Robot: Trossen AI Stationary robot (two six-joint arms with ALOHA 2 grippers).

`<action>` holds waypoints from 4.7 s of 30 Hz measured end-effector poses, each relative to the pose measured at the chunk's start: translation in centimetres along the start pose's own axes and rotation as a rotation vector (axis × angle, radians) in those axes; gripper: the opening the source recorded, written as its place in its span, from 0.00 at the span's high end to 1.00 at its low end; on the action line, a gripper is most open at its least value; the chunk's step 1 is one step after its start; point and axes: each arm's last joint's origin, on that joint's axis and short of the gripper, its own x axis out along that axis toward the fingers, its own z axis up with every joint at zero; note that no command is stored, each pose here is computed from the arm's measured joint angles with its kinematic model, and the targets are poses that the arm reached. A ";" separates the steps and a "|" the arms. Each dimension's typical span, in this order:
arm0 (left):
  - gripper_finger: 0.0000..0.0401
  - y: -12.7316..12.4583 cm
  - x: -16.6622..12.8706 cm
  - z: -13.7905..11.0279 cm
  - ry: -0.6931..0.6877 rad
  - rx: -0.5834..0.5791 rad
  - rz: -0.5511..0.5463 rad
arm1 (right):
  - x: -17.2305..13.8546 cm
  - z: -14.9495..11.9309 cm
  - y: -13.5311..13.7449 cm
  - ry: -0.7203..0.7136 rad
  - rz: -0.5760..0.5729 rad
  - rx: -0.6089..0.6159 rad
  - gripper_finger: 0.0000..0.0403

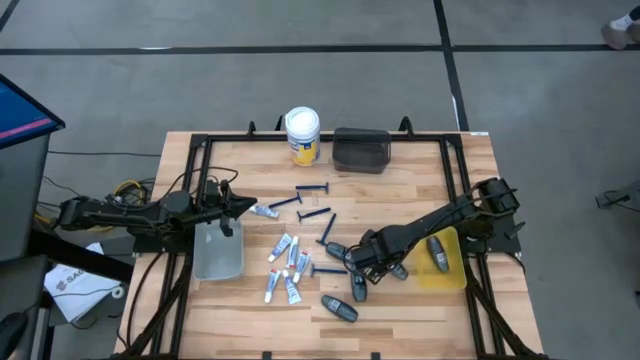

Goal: Pick & Place Travel size toiletries
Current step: Put the black deodorant into the yellow bin

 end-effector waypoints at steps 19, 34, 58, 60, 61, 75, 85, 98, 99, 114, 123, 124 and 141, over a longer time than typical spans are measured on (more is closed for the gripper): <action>1.00 0.0 0.0 0.1 -0.006 -0.002 -0.003 | -9.8 -4.9 -6.6 -0.268 -0.032 0.227 0.54; 1.00 0.0 0.0 0.1 -0.006 -0.002 -0.003 | -7.8 -10.9 -6.4 -0.242 -0.294 0.454 0.52; 1.00 0.0 0.0 0.1 -0.007 -0.002 -0.003 | -3.6 -13.8 -6.6 -0.188 -0.355 0.564 0.47; 1.00 0.0 0.0 0.1 -0.007 -0.002 -0.003 | -3.4 -13.9 -6.7 -0.172 -0.360 0.568 0.46; 1.00 0.0 0.0 0.1 -0.007 -0.002 -0.003 | -3.3 -13.8 -6.7 -0.171 -0.363 0.568 0.46; 1.00 0.0 0.0 0.1 -0.012 -0.003 -0.005 | -3.6 -12.9 -6.7 -0.128 -0.366 0.500 0.33; 1.00 -0.1 0.0 0.1 -0.013 -0.003 -0.005 | -9.9 -8.6 -4.5 -0.317 -0.186 0.223 0.31; 1.00 -0.1 0.0 0.1 -0.013 -0.004 -0.006 | -9.7 -0.4 1.3 -0.693 0.096 -0.433 0.31; 1.00 -0.1 0.0 0.1 -0.013 -0.003 -0.005 | -9.2 0.3 1.5 -0.684 0.094 -0.451 0.31; 1.00 0.0 0.3 -0.1 0.009 0.003 0.004 | -2.2 6.6 2.7 -0.508 0.140 -0.551 0.31; 1.00 -0.1 0.4 -0.1 0.007 0.002 0.003 | 0.0 7.7 3.5 -0.474 0.196 -0.542 0.31; 1.00 -0.1 0.4 -0.1 0.008 0.003 0.003 | 0.7 7.7 3.6 -0.457 0.188 -0.546 0.31; 1.00 -0.1 0.4 -0.1 0.005 0.002 0.002 | 1.8 8.1 3.7 -0.421 0.188 -0.514 0.52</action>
